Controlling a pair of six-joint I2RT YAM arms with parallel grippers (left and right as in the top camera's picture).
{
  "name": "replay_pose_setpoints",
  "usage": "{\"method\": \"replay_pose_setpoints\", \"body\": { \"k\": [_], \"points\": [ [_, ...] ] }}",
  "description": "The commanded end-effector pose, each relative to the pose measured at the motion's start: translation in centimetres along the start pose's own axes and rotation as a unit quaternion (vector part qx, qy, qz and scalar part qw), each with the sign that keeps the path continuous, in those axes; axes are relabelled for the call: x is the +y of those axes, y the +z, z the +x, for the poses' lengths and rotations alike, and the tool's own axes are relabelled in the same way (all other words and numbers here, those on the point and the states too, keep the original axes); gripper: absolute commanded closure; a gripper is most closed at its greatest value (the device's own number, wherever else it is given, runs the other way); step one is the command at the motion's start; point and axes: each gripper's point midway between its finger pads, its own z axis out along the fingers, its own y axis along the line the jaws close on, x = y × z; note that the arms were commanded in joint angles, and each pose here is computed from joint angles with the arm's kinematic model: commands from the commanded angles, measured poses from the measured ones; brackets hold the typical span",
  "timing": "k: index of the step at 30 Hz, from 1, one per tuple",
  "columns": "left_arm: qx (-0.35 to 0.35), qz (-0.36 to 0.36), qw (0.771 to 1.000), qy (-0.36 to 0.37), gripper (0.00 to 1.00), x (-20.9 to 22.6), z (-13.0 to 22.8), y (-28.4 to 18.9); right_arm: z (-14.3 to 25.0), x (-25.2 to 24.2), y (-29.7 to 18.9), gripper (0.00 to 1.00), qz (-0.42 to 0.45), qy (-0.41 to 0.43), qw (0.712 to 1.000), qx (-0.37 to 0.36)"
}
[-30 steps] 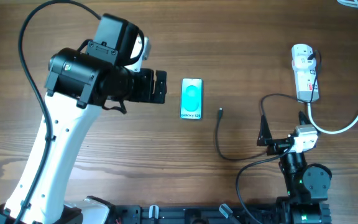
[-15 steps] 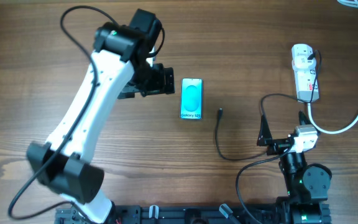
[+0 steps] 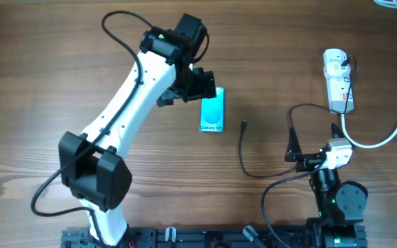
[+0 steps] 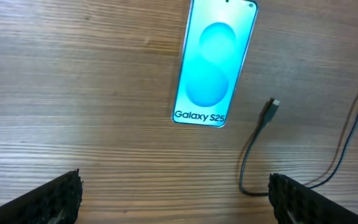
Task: Plug charger to phone and switch on socket
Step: 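Move the left gripper over the Galaxy S25 phone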
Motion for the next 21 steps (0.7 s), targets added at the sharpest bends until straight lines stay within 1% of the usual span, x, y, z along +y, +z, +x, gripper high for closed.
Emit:
{"method": "replay_pose_setpoints", "body": {
  "k": [1, 6, 21],
  "points": [
    [0.019, -0.007, 1.0, -0.009, 0.0, -0.9, 0.5, 2.1, -0.1, -0.1, 0.0, 0.0, 0.004, 0.004, 1.0, -0.003],
    [0.025, -0.009, 1.0, 0.0, 0.0, -1.6, 0.8, 2.9, -0.1, -0.1, 0.0, 0.0, 0.004, 0.003, 1.0, -0.003],
    [0.028, -0.011, 1.0, 0.001, 0.0, -1.6, 0.9, 3.6, -0.1, -0.1, 0.0, 0.0, 0.004, 0.004, 1.0, -0.003]
  ]
}}
